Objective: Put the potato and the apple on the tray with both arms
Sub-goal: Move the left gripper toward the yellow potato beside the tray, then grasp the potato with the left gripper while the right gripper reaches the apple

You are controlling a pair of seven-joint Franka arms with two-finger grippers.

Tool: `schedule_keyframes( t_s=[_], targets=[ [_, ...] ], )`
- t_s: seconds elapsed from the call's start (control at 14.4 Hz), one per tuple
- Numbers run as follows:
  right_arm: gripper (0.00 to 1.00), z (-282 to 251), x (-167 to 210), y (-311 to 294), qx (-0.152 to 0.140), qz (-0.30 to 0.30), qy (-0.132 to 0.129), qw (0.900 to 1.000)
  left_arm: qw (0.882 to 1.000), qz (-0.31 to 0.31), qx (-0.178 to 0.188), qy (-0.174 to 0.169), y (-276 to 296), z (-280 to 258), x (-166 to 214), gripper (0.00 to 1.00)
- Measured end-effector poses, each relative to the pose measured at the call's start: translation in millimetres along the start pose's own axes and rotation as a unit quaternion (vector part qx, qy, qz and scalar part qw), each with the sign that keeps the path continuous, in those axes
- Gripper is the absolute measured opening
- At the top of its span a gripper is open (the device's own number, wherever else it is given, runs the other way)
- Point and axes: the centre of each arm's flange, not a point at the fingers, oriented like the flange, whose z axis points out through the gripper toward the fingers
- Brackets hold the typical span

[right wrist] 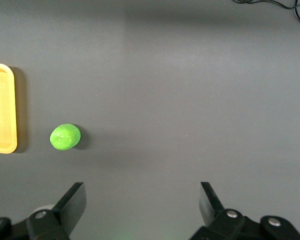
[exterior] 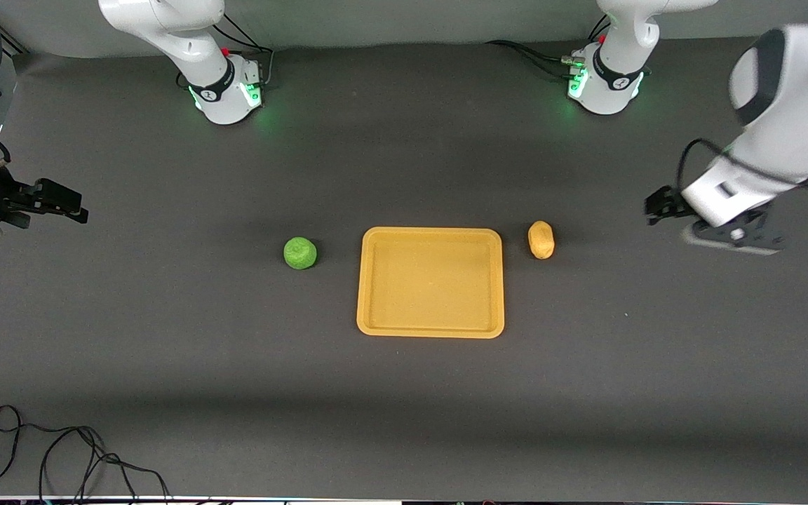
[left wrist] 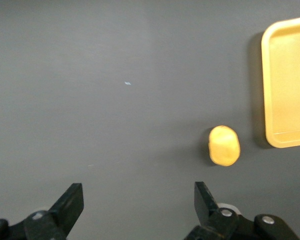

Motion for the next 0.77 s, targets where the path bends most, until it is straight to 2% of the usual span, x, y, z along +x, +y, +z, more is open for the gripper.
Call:
schedule_keyframes(
  t_s=[0.28,0.49,0.63,0.77],
  targets=[
    [1.0,0.6,0.2,0.1,0.0,0.0,-0.001,1.0,0.999,0.0,-0.017,-0.05,74.9,114.2,27.9,0.98],
    [1.0,1.3,0.4,0.0,0.0,0.0,-0.001,1.0,0.997,-0.015,-0.021,-0.067,111.6,194.5,37.1,0.96],
    [1.0,1.4,0.4,0.0,0.0,0.0,-0.001,1.0,0.997,-0.02,-0.022,-0.075,124.7,226.1,37.6,0.96],
    [1.0,1.7,0.4,-0.1,0.0,0.0,-0.002,1.0,0.996,-0.021,-0.02,-0.086,127.2,234.2,34.9,0.97]
  ],
)
